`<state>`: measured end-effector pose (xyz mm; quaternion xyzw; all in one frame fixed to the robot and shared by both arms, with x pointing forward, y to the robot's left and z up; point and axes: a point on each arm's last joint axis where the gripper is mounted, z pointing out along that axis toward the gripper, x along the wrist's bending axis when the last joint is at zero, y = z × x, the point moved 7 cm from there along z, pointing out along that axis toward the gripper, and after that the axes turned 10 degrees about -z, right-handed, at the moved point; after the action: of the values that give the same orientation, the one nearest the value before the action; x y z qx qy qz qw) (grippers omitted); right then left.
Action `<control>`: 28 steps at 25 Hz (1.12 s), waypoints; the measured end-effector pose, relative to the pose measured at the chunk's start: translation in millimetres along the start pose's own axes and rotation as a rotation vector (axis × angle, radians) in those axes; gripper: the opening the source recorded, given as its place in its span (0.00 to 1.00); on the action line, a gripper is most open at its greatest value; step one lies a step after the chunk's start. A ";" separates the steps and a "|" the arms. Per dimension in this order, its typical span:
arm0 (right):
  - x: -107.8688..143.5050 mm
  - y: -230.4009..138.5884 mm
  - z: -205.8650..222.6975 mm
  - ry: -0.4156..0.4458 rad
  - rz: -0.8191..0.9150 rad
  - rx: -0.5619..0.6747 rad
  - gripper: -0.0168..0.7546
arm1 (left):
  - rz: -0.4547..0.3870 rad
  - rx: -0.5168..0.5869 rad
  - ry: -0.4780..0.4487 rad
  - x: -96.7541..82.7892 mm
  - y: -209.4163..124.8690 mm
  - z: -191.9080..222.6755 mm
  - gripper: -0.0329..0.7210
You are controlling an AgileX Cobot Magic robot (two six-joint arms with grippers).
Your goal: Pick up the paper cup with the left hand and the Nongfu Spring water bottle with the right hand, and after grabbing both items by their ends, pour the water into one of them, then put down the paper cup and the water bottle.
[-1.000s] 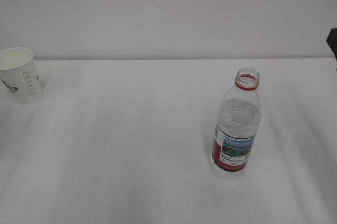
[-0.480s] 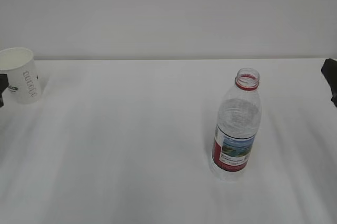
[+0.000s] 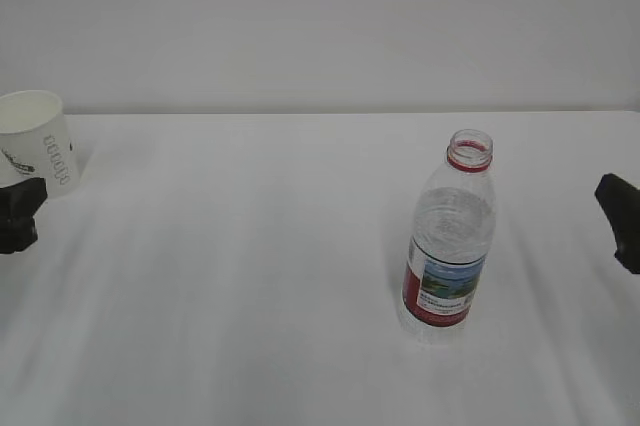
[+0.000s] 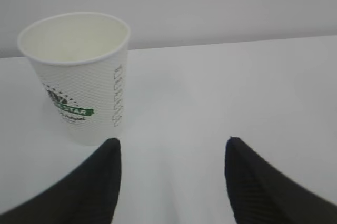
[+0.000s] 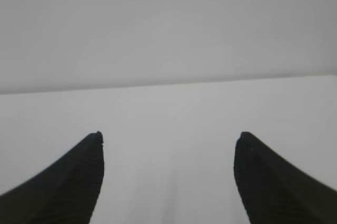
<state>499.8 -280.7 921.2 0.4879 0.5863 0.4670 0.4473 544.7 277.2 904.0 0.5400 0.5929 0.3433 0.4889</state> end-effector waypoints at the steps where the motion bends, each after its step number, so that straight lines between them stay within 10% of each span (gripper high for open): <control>1: 0.6 -5.3 -0.8 0.002 0.002 0.020 0.77 | 0.007 0.006 -0.013 -1.5 -3.0 1.5 0.64; 28: 45.1 -58.7 -23.1 0.275 -0.095 0.214 0.77 | 0.031 0.118 -0.138 -14.4 -56.3 -0.5 0.64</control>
<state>462.5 -243.8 864.1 0.4362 0.7108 0.4424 0.3300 526.2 253.0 854.6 0.5994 0.5684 0.2775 0.4906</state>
